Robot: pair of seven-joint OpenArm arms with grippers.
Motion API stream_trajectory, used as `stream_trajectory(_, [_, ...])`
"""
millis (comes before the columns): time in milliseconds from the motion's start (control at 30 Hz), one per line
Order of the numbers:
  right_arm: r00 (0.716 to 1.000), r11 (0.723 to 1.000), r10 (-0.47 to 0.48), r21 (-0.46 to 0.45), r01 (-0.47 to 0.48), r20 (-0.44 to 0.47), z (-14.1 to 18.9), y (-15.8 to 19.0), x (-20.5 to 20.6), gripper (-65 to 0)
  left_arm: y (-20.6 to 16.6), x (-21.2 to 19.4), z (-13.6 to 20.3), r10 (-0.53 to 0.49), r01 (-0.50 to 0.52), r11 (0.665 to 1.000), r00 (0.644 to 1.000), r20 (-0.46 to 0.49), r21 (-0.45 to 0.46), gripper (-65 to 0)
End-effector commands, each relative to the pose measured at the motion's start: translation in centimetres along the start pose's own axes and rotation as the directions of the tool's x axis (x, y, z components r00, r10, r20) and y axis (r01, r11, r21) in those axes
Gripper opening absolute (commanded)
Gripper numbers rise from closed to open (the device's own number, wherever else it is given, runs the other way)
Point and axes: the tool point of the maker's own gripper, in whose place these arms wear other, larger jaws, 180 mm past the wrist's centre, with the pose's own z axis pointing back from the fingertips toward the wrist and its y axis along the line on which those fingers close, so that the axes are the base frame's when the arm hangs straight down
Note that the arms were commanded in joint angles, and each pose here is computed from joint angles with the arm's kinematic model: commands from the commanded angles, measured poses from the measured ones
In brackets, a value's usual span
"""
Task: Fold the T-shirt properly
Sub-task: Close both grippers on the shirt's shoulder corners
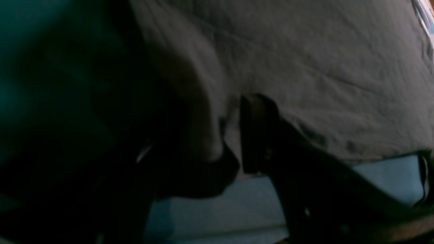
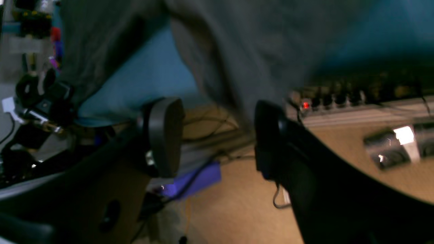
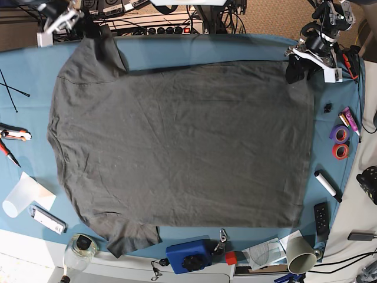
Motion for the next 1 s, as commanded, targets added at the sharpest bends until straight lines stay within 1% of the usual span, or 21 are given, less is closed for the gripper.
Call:
stream_trajectory(0, [0.999, 1.0, 0.012, -0.004, -0.012, 0.047, 1.2, 0.0, 1.2, -31.6, 1.4, -2.1, 0.5, -0.011, 0.017, 0.998, 0.995, -0.101, 0.067, -39.7])
stream_trajectory(100, [0.995, 0.999, 0.019, -0.052, -0.014, 0.098, 2.8, -1.0, 2.4, -31.6, 1.4, -2.1, 0.4, -0.011, 0.017, 0.998, 0.995, -0.1, 0.067, -39.7])
stream_trajectory(167, [0.994, 0.998, 0.022, -0.057, -0.016, 0.104, 2.9, -1.1, 2.6, -31.6, 1.4, -2.1, 0.4, -0.011, 0.017, 0.998, 0.995, -0.099, 0.067, -39.7])
stream_trajectory(267, [0.996, 0.999, 0.017, -0.048, -0.013, 0.084, 2.1, -0.9, 1.9, -31.6, 1.4, -2.1, 0.5, -0.011, 0.018, 0.998, 0.995, -0.098, 0.067, -39.7])
stream_trajectory(367, [0.997, 0.997, 0.025, -0.069, -0.02, 0.075, 0.7, -1.1, 1.2, -31.6, 1.4, -2.0, 0.4, -0.012, 0.018, 0.998, 0.995, -0.097, 0.067, -39.7])
stream_trajectory(500, [0.997, 0.998, 0.031, -0.05, -0.027, 0.074, -0.9, -0.5, 1.2, -31.6, 1.4, -2.0, 0.4, -0.012, 0.018, 0.998, 0.995, -0.097, 0.067, -39.7])
stream_trajectory(700, [0.994, 0.993, 0.065, -0.102, -0.056, 0.093, -1.0, -1.3, 1.8, -31.6, 1.5, -1.9, 0.5, -0.018, 0.024, 0.998, 0.995, -0.094, 0.066, -39.7])
stream_trajectory(800, [0.992, 0.993, 0.072, -0.098, -0.062, 0.105, -1.2, -1.2, 2.3, -31.6, 1.2, -1.8, 0.5, -0.036, 0.041, 0.998, 0.995, -0.094, 0.045, -39.7])
stream_trajectory(900, [0.99, 0.993, 0.079, -0.091, -0.068, 0.115, -1.6, -1.1, 2.8, -31.6, 1.5, -1.6, 0.6, -0.047, 0.052, 0.997, 0.994, -0.098, 0.048, -39.7])
stream_trajectory(933, [0.99, 0.993, 0.081, -0.091, -0.071, 0.118, -1.6, -1.0, 2.9, -32.0, 1.6, -1.5, 0.6, -0.051, 0.056, 0.997, 0.994, -0.098, 0.049, -39.7])
stream_trajectory(967, [0.99, 0.993, 0.082, -0.091, -0.071, 0.118, -1.6, -1.0, 2.9, -33.9, 1.7, -1.4, 0.6, -0.056, 0.061, 0.997, 0.993, -0.1, 0.05, -39.7])
